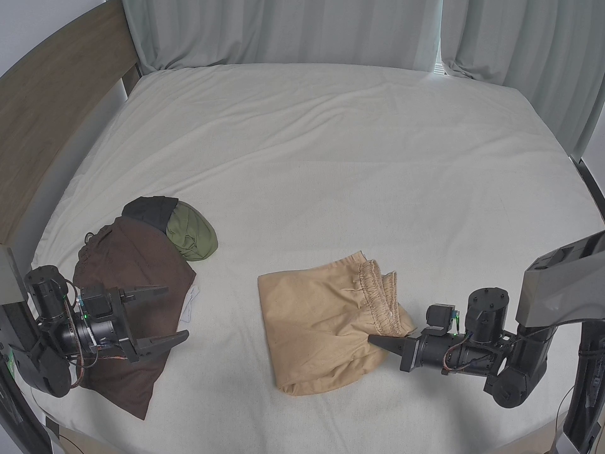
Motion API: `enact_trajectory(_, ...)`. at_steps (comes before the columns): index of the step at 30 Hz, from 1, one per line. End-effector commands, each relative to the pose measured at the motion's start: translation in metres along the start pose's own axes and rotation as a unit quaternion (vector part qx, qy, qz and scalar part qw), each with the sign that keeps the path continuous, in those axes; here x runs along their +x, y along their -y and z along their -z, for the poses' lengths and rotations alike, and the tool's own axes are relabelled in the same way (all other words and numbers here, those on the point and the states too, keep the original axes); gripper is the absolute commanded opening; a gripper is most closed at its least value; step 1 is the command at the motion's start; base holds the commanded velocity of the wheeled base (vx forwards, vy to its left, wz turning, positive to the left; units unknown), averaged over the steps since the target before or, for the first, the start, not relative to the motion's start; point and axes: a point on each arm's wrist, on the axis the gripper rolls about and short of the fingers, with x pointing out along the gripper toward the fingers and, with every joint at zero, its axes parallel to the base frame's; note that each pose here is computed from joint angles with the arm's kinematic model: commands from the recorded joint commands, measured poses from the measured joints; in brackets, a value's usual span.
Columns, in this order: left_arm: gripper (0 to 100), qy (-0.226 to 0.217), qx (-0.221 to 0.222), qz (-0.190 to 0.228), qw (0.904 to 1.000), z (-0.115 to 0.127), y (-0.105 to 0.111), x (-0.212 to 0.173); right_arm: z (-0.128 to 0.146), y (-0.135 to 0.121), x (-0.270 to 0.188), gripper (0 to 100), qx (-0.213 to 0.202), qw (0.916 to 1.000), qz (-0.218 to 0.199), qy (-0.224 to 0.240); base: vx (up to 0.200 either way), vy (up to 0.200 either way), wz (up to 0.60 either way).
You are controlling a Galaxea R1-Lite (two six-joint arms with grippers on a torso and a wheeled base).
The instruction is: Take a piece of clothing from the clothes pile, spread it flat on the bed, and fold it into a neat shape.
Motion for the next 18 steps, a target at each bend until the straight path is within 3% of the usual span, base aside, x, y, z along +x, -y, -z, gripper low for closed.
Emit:
enact_trajectory(1, 100, 0.002, 0.003, 0.0, 1.0, -0.001, 0.0, 0.0, -0.003, -0.011, -0.003, 0, -0.011, 0.9998, -0.013, 0.005, 0.0, 0.0, 0.0)
enact_trajectory(12, 100, 0.001, 0.004, 0.011, 0.9999, -0.002, 0.005, 0.004, -0.019, -0.024, 0.005, 0, -0.034, 0.9979, -0.042, 0.036, 0.0, 0.0, 0.0)
enact_trajectory(18, 100, 0.003, 0.008, 0.005, 0.9999, -0.004, 0.003, 0.003, -0.04, -0.038, 0.002, 0, -0.042, 0.9942, -0.065, 0.075, 0.0, 0.0, 0.0)
